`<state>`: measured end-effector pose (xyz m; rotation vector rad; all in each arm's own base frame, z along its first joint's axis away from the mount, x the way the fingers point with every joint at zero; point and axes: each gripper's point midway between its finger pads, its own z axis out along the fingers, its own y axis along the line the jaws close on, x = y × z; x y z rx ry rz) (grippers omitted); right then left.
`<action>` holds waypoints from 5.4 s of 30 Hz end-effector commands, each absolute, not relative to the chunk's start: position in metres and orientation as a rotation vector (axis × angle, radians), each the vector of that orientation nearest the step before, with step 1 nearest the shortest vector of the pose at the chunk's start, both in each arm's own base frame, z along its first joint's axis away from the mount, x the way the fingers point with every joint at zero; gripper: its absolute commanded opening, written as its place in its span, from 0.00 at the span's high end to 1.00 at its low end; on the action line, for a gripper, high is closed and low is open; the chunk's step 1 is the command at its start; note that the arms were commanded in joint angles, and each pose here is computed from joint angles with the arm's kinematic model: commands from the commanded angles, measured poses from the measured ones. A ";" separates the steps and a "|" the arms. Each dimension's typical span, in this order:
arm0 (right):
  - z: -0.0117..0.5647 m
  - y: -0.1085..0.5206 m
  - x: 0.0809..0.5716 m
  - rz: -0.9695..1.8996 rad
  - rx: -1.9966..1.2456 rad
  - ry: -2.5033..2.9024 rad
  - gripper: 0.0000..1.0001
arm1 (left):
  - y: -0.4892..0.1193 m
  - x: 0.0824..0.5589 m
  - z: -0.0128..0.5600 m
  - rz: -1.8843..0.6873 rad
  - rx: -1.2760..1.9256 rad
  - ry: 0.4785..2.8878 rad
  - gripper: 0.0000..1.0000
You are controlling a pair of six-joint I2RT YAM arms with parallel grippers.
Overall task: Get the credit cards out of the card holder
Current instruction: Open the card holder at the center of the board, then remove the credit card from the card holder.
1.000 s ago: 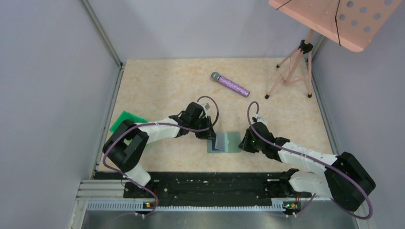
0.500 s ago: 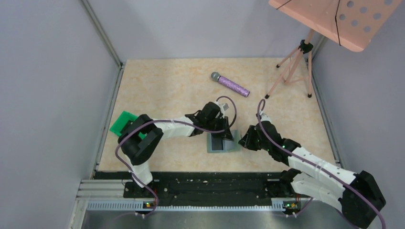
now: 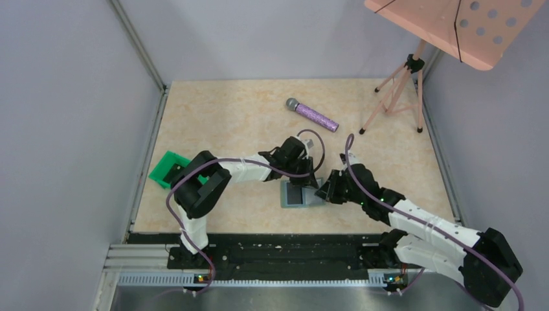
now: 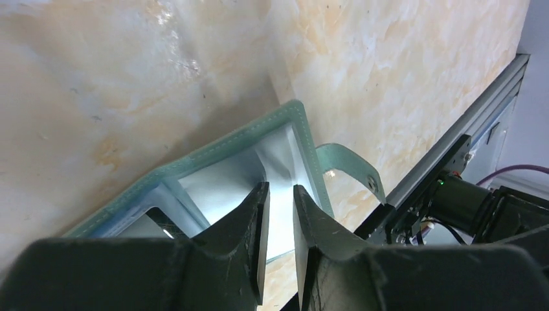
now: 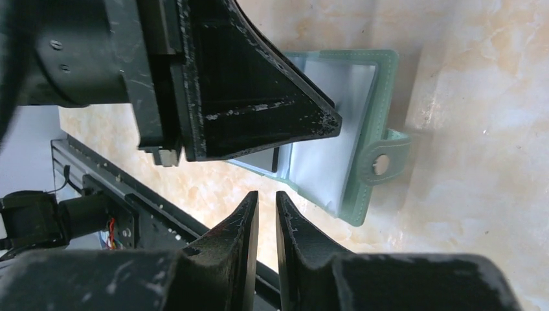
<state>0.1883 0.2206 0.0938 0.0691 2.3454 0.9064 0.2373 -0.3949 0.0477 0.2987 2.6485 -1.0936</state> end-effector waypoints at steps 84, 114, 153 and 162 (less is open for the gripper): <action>0.020 0.263 0.211 1.031 -0.041 2.506 0.73 | -0.296 0.221 0.048 -0.825 0.074 2.706 0.92; 0.037 0.266 0.205 1.245 -0.139 2.419 0.83 | -0.299 0.207 0.022 -0.877 0.089 2.763 0.93; 0.054 0.255 0.203 1.336 -0.097 2.390 1.00 | -0.280 0.202 0.003 -0.735 0.072 2.830 0.93; 0.051 0.238 0.206 1.239 -0.054 2.442 1.00 | -0.278 0.202 0.000 -0.715 0.063 2.838 0.93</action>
